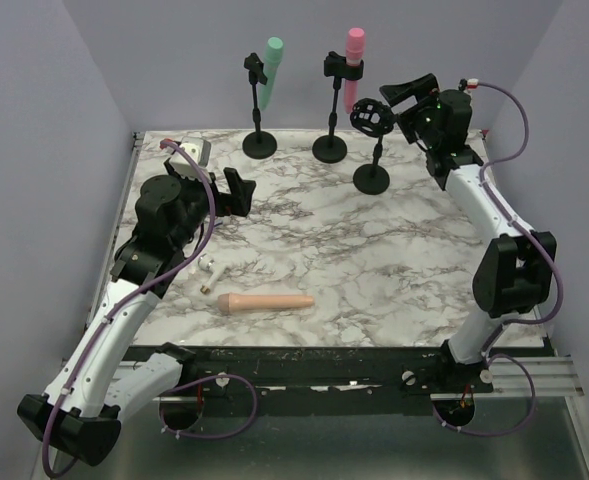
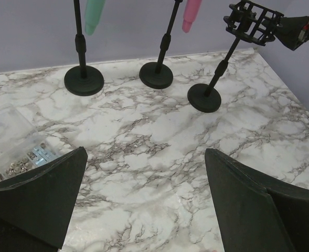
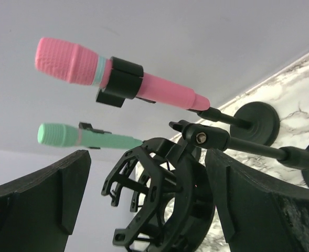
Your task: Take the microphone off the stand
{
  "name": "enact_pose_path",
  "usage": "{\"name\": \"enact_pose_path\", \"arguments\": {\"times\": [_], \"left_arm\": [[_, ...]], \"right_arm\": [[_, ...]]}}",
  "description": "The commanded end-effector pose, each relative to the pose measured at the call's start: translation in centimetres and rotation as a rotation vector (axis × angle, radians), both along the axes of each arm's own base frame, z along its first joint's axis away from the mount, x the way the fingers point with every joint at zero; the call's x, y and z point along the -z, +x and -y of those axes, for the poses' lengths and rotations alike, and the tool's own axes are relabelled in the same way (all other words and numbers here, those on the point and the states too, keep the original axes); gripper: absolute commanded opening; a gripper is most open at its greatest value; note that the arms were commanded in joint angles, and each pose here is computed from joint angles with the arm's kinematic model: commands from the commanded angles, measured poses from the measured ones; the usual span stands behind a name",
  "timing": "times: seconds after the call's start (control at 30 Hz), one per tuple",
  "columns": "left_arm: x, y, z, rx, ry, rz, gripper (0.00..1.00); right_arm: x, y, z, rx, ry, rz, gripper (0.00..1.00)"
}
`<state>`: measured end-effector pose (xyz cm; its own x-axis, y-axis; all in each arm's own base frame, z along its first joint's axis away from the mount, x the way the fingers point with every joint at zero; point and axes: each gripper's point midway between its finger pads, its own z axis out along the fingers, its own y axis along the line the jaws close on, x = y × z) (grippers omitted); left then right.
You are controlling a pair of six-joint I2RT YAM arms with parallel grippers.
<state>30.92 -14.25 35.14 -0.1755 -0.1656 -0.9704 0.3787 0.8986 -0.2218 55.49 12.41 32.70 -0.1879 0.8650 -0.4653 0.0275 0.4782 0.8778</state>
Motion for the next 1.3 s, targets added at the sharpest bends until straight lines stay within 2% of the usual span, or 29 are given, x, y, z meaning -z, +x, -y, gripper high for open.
{"name": "enact_pose_path", "arguments": {"times": [0.0,0.17,0.33,0.43,0.53,0.73,0.93,1.27], "left_arm": [[-0.9,-0.1,0.7,0.031,-0.018,0.005,0.99],[-0.5,0.1,0.9,0.036,-0.018,-0.007,0.99],[-0.3,0.3,1.1,0.040,-0.015,-0.017,0.99],[-0.1,0.4,1.1,0.037,-0.010,-0.023,0.99],[-0.1,0.4,1.1,0.039,-0.010,-0.024,0.99],[-0.2,0.3,1.1,0.041,-0.013,-0.023,0.99],[-0.3,0.3,1.2,0.044,-0.016,-0.020,0.99],[-0.3,0.2,1.3,0.051,-0.021,-0.021,0.99]], "right_arm": [[-2.4,-1.5,1.9,-0.140,-0.174,0.087,1.00],[-2.0,0.1,4.5,-0.268,-0.166,0.071,1.00],[-1.6,1.4,2.8,-0.490,-0.105,0.086,0.96],[-1.1,1.9,2.1,-0.548,-0.041,0.098,0.93],[-0.2,2.3,1.7,-0.567,0.000,0.091,0.79],[1.4,2.8,1.2,-0.584,0.003,0.075,0.78],[3.6,2.6,1.0,-0.591,0.006,0.031,0.67],[5.8,2.2,0.6,-0.608,0.007,-0.005,0.62]]}}
